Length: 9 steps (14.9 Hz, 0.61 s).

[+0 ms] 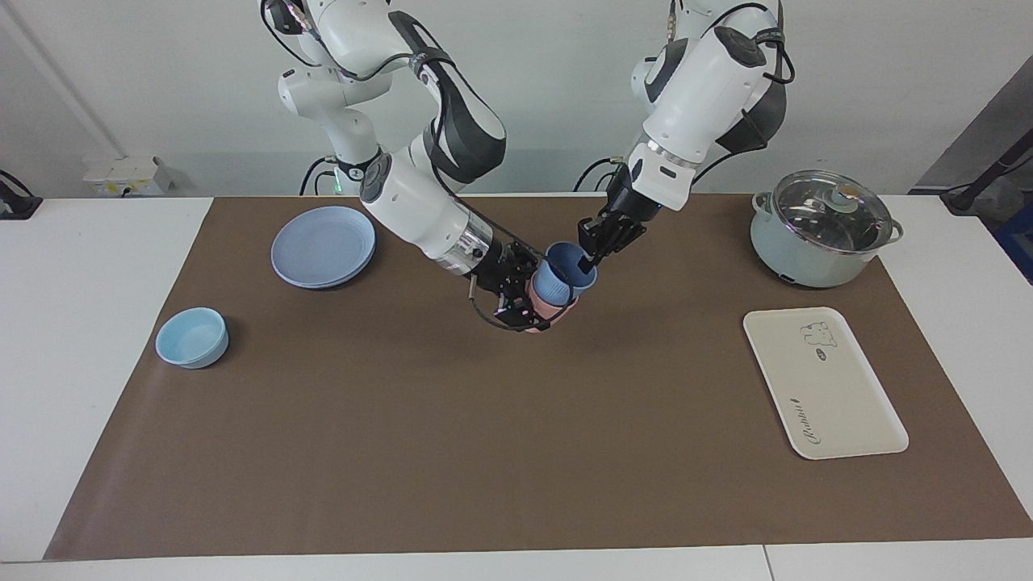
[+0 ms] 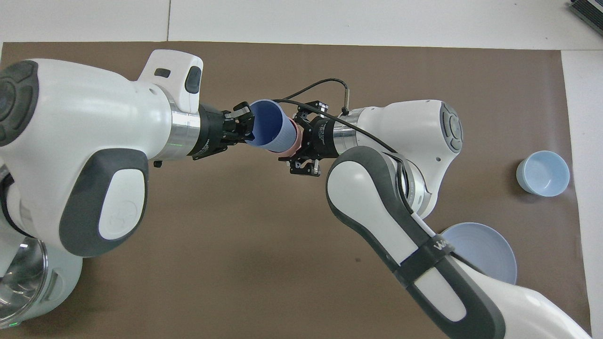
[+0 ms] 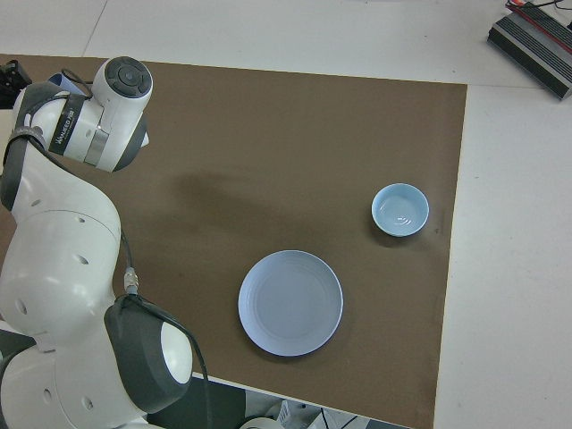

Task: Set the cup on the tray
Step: 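Grasp the blue cup with the left gripper while the right gripper releases, then carry the blue cup to the tray while the right gripper withdraws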

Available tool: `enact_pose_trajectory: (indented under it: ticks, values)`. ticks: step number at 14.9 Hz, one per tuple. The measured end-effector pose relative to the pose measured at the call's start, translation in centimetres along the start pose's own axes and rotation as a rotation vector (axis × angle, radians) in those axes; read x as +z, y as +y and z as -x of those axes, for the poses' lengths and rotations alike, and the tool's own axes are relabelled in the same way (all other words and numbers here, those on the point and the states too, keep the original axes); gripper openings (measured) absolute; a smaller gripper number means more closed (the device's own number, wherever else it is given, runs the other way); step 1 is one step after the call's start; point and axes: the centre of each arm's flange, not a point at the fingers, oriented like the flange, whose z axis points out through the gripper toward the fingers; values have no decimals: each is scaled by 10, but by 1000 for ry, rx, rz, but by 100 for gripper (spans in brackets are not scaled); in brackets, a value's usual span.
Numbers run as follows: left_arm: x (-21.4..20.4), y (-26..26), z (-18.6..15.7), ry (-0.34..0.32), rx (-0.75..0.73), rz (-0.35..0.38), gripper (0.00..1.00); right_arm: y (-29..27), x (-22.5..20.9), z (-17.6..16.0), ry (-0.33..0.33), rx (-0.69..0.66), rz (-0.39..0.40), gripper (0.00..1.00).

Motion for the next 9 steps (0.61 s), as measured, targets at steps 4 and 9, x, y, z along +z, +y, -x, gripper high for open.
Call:
enact_pose_trajectory:
  ticks: [4, 9]
  values:
    - [-31, 5, 9, -28, 16, -38, 4, -2, -2, -3, 3, 5, -4, 81]
    - [-75, -21, 0, -9, -7, -59, 4, -20, -20, -24, 7, 40, -39, 81]
